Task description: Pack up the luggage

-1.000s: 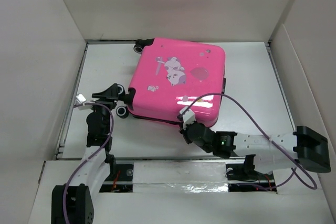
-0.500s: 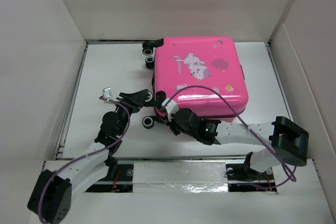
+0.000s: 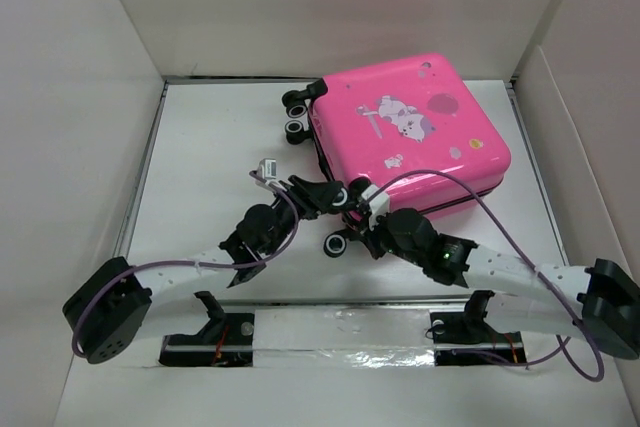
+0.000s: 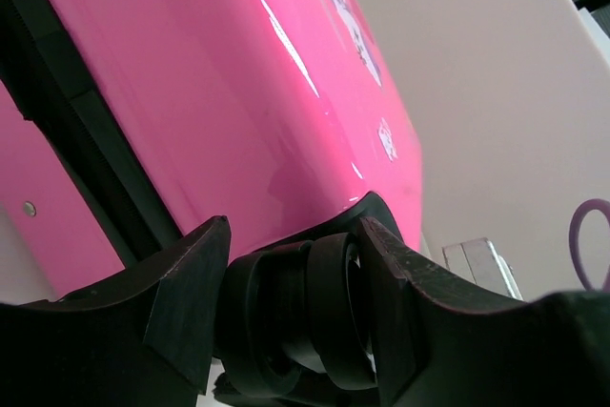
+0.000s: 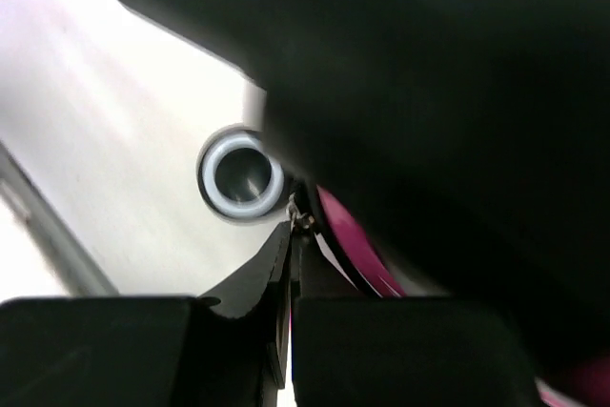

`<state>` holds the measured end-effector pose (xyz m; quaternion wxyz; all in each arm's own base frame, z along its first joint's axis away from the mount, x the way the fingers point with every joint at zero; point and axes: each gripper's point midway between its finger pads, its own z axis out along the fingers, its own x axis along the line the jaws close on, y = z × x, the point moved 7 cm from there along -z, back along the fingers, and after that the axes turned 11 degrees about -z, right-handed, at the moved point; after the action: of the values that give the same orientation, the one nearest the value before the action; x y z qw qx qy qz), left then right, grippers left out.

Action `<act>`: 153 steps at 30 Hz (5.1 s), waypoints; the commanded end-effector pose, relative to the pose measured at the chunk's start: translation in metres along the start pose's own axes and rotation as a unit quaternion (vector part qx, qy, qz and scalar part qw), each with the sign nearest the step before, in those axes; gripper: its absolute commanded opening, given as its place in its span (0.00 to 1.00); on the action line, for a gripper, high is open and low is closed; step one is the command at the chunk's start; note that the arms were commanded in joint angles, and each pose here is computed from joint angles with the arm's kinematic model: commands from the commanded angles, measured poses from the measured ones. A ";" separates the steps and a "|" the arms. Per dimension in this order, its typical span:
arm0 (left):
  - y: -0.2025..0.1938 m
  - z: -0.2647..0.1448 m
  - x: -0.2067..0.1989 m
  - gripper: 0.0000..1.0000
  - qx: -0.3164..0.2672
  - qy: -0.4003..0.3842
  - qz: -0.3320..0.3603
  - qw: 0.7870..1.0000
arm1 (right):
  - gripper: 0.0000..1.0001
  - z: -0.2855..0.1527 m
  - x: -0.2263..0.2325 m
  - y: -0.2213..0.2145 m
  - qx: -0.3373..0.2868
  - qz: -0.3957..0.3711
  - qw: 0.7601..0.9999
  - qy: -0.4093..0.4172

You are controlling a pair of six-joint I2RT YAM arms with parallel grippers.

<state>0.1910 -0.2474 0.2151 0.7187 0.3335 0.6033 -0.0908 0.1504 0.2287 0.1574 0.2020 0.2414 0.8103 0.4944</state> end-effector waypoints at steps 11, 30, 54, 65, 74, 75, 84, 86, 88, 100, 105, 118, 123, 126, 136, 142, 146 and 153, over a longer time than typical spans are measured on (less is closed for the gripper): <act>-0.009 0.037 -0.018 0.75 0.102 0.034 0.095 0.990 | 0.00 -0.038 0.019 0.066 -0.225 0.074 0.972 -0.005; 0.192 0.074 0.003 0.53 -0.035 0.180 0.286 0.940 | 0.00 -0.050 0.020 0.046 -0.220 0.052 0.974 0.020; 0.174 0.127 0.039 0.88 0.289 0.159 0.457 0.826 | 0.00 -0.062 -0.001 0.040 -0.237 0.024 0.971 0.036; 0.177 0.143 0.046 0.75 0.263 0.153 0.465 0.832 | 0.00 -0.058 0.000 0.037 -0.230 0.023 0.972 0.043; 0.172 0.144 0.052 0.00 0.272 0.148 0.453 0.836 | 0.00 -0.059 -0.007 0.034 -0.220 0.026 0.975 0.025; 0.170 0.142 0.054 0.00 0.274 0.151 0.448 0.838 | 0.00 -0.059 -0.013 0.032 -0.215 0.026 0.976 0.013; 0.132 0.121 0.096 0.00 0.227 0.147 0.337 0.902 | 0.00 -0.067 -0.052 0.037 -0.203 0.014 0.978 -0.040; 0.116 0.119 0.092 0.00 0.223 0.103 0.325 0.913 | 0.00 -0.073 -0.068 0.042 -0.210 0.014 0.975 -0.071; 0.095 0.109 0.103 0.00 0.222 0.102 0.312 0.918 | 0.00 -0.074 -0.081 0.045 -0.208 0.007 0.974 -0.084; 0.011 0.069 0.063 0.00 0.252 0.013 0.306 0.918 | 0.00 -0.109 -0.157 0.046 -0.189 0.005 0.970 -0.156; -0.016 0.061 0.030 0.00 0.268 -0.056 0.260 0.926 | 0.00 -0.086 -0.116 0.006 -0.255 0.124 0.952 -0.114; -0.053 0.043 -0.028 0.00 0.296 -0.208 0.165 0.918 | 0.00 -0.027 -0.096 0.025 -0.195 0.166 0.895 -0.366; -0.065 0.031 -0.033 0.00 0.317 -0.228 0.144 0.909 | 0.00 0.012 -0.083 0.050 -0.198 0.144 0.925 -0.292; -0.073 0.023 -0.041 0.00 0.323 -0.244 0.137 0.904 | 0.00 0.038 -0.064 0.068 -0.217 0.111 0.949 -0.200; -0.051 -0.022 -0.067 0.00 0.290 -0.287 0.106 0.907 | 0.00 0.074 0.021 0.107 -0.284 0.066 0.951 0.102; -0.039 -0.043 -0.080 0.00 0.274 -0.306 0.104 0.906 | 0.00 0.067 0.006 0.109 -0.305 0.074 0.945 0.095; -0.040 -0.041 -0.090 0.00 0.270 -0.330 0.090 0.900 | 0.00 0.045 -0.027 0.091 -0.302 0.095 0.947 0.046; -0.054 -0.034 -0.147 0.00 0.273 -0.428 0.060 0.859 | 0.00 0.071 0.011 0.123 -0.327 0.074 0.930 0.153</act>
<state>0.2000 -0.2737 0.2113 0.7057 0.4495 0.5280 -0.1455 0.2180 0.2681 0.1483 0.1783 0.2849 0.6935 0.6373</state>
